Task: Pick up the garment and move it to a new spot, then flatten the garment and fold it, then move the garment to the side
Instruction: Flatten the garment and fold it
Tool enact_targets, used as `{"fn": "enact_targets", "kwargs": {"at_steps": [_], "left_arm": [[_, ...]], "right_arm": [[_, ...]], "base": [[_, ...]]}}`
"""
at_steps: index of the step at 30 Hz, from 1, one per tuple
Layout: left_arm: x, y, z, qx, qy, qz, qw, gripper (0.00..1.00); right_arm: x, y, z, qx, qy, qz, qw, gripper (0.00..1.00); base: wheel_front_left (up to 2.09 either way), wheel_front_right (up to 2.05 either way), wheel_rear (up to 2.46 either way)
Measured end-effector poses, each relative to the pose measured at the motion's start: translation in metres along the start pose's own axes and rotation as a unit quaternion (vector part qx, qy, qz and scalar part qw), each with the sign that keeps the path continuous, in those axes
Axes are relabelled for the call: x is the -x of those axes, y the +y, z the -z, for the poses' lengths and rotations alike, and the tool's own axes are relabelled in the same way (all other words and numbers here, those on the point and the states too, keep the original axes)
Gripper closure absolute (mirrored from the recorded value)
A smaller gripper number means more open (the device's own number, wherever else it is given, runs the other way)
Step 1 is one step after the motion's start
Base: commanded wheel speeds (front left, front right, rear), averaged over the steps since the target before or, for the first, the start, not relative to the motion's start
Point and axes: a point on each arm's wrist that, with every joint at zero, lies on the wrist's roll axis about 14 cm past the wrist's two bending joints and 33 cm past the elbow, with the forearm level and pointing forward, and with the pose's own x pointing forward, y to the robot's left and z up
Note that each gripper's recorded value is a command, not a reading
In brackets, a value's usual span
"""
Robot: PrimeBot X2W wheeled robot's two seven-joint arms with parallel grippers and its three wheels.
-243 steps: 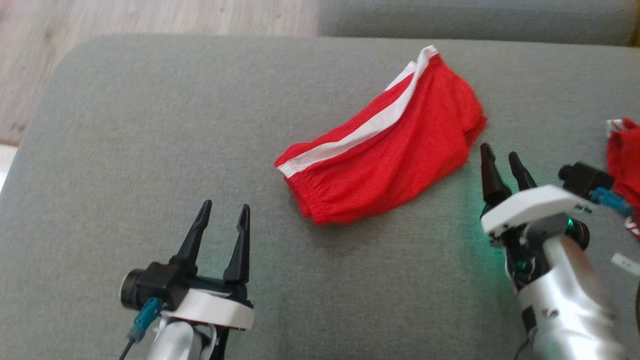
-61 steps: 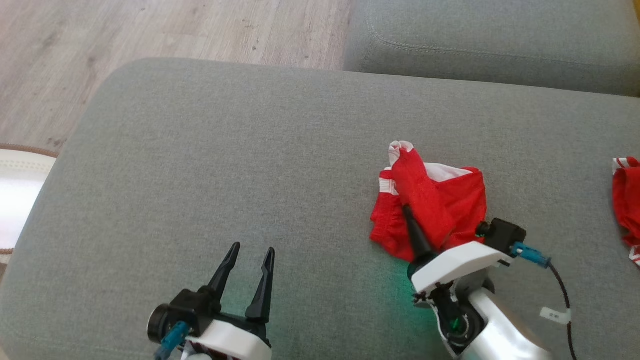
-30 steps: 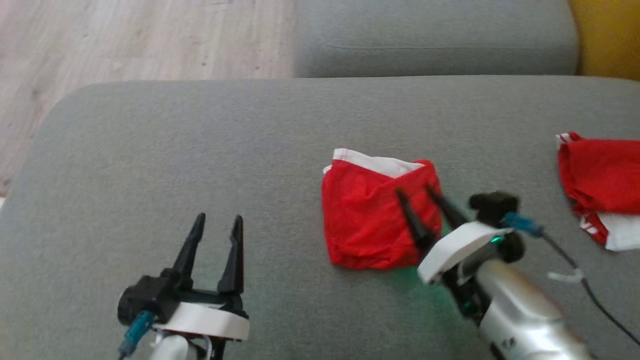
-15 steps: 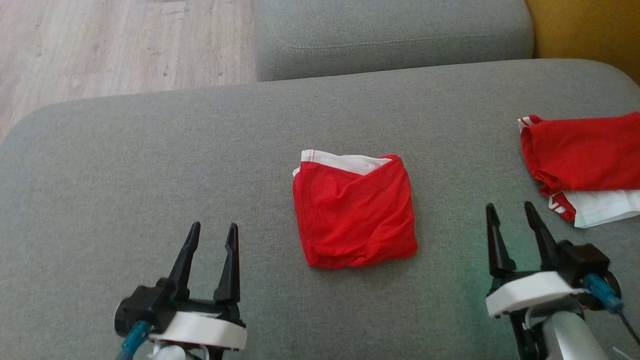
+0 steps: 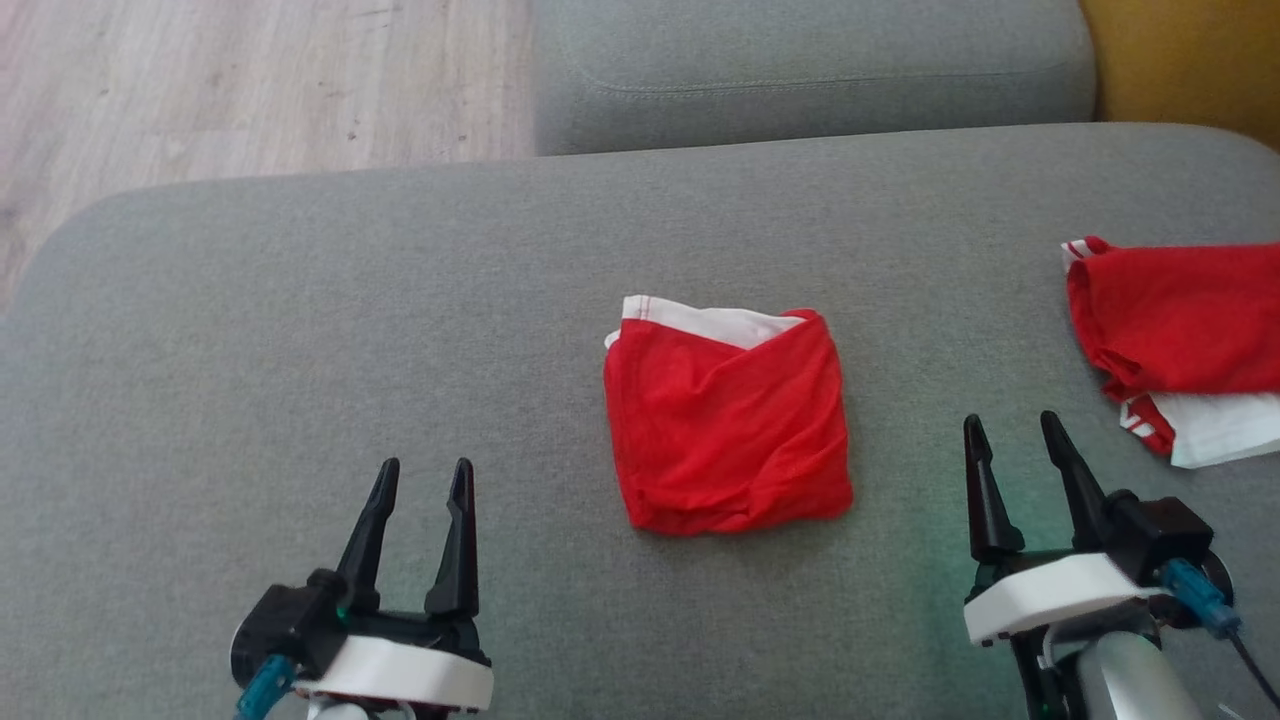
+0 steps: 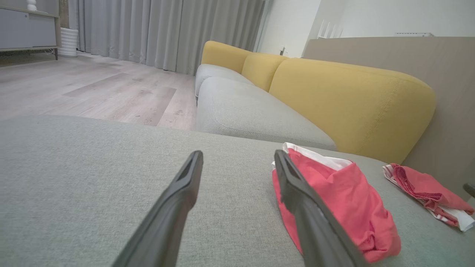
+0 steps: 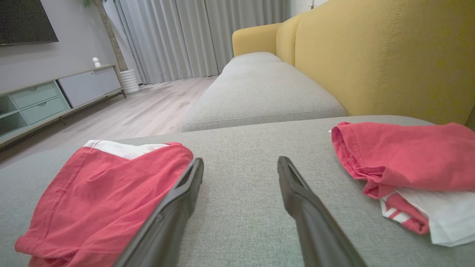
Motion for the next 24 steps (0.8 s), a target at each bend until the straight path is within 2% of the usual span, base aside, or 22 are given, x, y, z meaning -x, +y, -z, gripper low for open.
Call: {"fn": "enact_targets", "kwargs": {"at_steps": [3, 4, 5, 6, 10, 16, 19, 24], "left_arm": [[0.002, 0.003, -0.001, 0.000, -0.001, -0.006, 1.000, 0.00], [0.002, 0.004, -0.001, 0.000, -0.002, -0.008, 1.000, 0.00], [0.003, 0.006, -0.001, 0.000, -0.002, -0.010, 1.000, 0.00], [0.004, 0.007, -0.001, 0.000, -0.002, -0.012, 1.000, 0.00], [0.005, 0.010, 0.002, 0.001, 0.003, -0.017, 1.000, 0.00], [-0.001, 0.017, 0.001, -0.002, 0.003, -0.025, 1.000, 0.00], [-0.002, 0.023, 0.000, -0.001, 0.002, -0.034, 0.999, 0.00], [0.005, 0.035, 0.004, -0.001, 0.011, -0.054, 0.998, 0.00]], "right_arm": [[-0.002, 0.003, 0.001, -0.001, 0.002, -0.004, 1.000, 0.00], [-0.003, 0.004, 0.001, -0.005, 0.002, -0.005, 1.000, 0.28], [-0.004, 0.005, 0.002, -0.007, 0.003, -0.007, 1.000, 0.91], [-0.006, 0.006, 0.003, -0.007, 0.004, -0.009, 1.000, 1.00], [-0.015, 0.021, 0.006, 0.000, 0.010, -0.033, 0.999, 1.00], [-0.054, 0.068, 0.010, 0.025, 0.019, -0.108, 0.994, 1.00], [-0.075, 0.083, 0.023, 0.036, 0.042, -0.133, 0.990, 1.00], [-0.095, 0.086, 0.060, 0.057, 0.107, -0.143, 0.982, 1.00]], "base": [[0.00, 0.00, 0.00], [0.00, 0.00, 0.00], [0.00, 0.00, 0.00], [0.00, 0.00, 0.00], [0.00, 0.00, 0.00], [0.00, 0.00, 0.00], [0.00, 0.00, 0.00], [0.00, 0.00, 0.00]]}}
